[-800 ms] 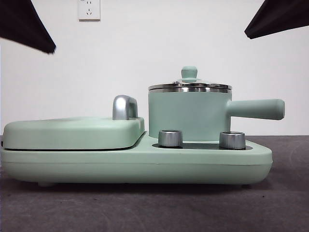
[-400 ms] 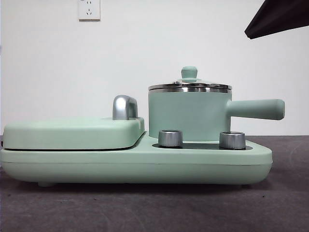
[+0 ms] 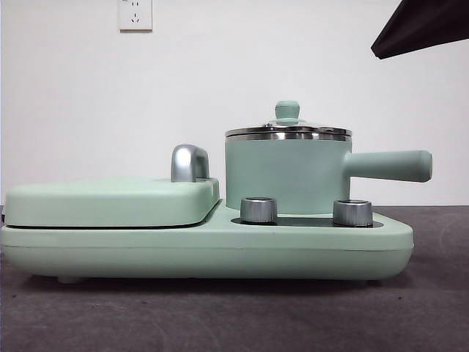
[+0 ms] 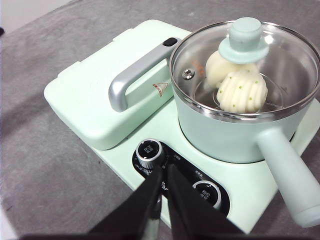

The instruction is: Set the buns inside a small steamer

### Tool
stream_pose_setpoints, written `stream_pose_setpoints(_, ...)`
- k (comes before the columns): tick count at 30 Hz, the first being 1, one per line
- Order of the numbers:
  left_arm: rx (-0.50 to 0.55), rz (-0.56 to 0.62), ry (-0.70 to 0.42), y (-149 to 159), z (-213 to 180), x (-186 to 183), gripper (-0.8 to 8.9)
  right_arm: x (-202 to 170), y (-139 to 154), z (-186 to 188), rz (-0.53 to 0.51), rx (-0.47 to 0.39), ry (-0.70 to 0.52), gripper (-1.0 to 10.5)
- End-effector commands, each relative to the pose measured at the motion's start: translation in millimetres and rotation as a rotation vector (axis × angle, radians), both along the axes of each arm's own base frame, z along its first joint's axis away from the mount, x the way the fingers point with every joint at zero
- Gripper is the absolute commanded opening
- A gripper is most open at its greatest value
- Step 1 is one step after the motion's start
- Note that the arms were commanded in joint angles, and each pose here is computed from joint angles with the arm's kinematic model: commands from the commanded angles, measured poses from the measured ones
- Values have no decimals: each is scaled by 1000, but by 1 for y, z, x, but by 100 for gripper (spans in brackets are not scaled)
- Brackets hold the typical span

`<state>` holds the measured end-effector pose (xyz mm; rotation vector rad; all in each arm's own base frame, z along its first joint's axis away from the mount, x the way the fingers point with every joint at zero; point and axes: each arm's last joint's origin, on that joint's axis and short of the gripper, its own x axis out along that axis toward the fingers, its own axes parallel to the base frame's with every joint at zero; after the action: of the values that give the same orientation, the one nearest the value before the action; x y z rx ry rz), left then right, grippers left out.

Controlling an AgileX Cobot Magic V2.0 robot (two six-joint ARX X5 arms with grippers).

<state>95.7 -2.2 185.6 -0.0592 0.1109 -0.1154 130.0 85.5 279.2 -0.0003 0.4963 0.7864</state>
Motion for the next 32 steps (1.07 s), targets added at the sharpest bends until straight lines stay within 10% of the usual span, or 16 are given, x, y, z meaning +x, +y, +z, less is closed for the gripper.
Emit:
stream_pose_setpoints(1, 8, 4, 2, 1, -11, 0, 7, 0, 1, 4, 2, 19, -9, 19)
stream_pose_setpoints(25, -2, 2, -35, 0, -26, 1, 7, 1, 2, 5, 2, 23, -18, 19)
stream_pose_setpoints(32, -2, 2, -35, 0, -26, 1, 7, -10, -22, 0, -46, -84, -270, 19)
